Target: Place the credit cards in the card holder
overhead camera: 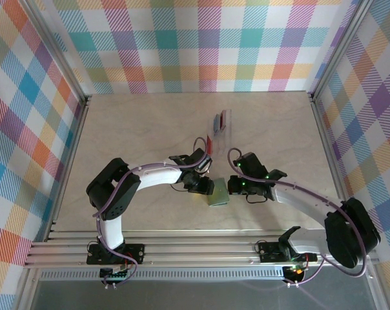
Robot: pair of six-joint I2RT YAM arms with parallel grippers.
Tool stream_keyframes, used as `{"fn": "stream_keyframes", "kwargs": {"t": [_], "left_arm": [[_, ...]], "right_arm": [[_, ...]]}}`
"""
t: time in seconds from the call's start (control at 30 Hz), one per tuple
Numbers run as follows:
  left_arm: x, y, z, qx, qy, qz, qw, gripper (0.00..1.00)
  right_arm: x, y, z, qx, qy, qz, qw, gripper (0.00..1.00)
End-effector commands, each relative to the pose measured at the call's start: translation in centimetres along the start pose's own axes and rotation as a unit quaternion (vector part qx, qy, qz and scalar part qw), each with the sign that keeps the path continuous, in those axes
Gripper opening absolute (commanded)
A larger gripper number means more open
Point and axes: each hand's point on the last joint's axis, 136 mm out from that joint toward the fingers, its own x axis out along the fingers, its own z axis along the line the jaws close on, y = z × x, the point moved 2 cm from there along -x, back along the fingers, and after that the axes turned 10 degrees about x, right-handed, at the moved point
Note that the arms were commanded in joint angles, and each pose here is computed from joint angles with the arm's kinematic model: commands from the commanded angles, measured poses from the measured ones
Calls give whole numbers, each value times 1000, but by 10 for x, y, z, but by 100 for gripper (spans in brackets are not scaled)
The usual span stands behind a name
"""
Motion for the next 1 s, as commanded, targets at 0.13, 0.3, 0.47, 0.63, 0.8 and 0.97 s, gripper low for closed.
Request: {"fn": "stream_keyframes", "kwargs": {"t": [0.13,0.3,0.47,0.63,0.8,0.97], "left_arm": [[26,11,-3,-4,27,18,999,44],[29,13,-3,-6,31,24,999,44],[32,13,-2,-8,34,29,999,43],[34,14,-3,-8,37,31,999,43],[35,14,-3,-8,39,33,999,43],[35,14,-3,-8,39,35,999,43]], "right_arm": [[10,-3,16,-9,-36,23,999,0],[16,-2,23,-5,-56,36,998,0],[21,-4,28,-3,-65,43,997,0],[25,-6,31,-3,-67,49,997,0],[28,-9,32,-3,-62,51,997,0],[34,-8,32,-1,-59,63,996,0]]}}
